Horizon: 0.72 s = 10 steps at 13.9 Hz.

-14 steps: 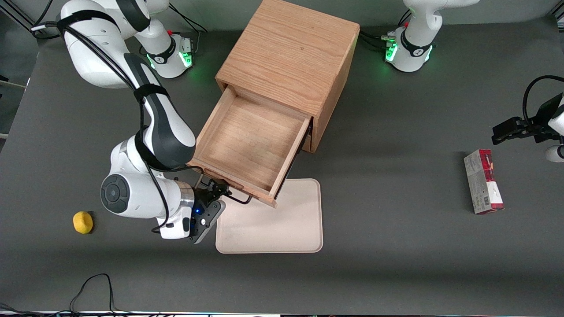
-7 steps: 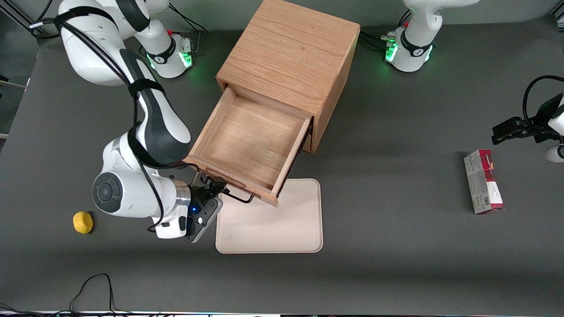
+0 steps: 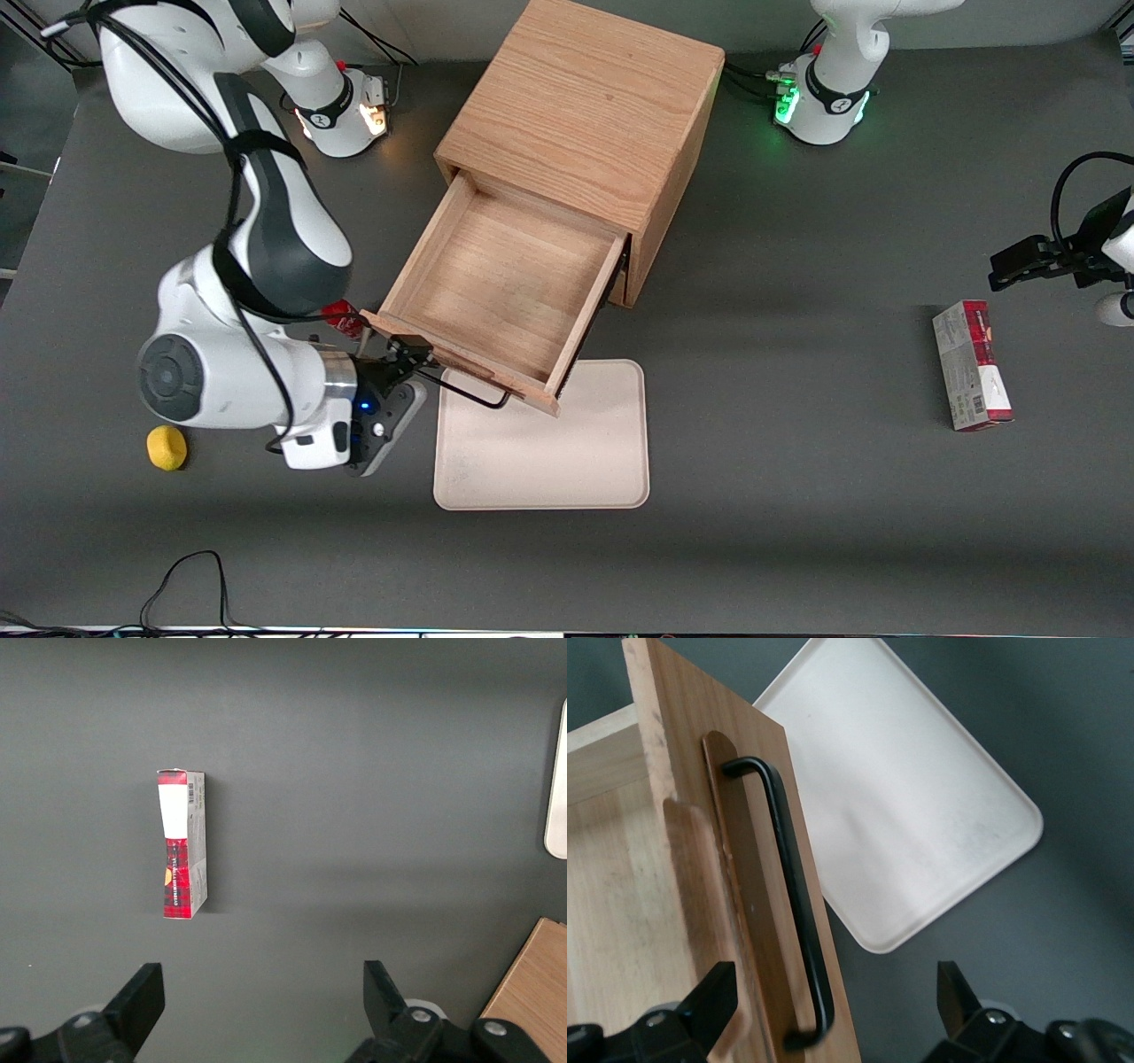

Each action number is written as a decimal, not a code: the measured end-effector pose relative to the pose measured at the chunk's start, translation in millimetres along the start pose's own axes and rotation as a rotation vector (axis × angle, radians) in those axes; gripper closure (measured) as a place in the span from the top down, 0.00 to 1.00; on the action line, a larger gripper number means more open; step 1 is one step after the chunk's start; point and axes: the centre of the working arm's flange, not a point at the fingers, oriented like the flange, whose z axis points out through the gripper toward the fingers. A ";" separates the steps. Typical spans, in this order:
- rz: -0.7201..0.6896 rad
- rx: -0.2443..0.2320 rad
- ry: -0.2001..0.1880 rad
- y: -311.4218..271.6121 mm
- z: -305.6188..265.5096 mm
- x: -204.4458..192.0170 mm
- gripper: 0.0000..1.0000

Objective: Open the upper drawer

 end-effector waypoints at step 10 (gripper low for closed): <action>0.294 -0.119 -0.159 35.7 -99.5 -137.0 1.00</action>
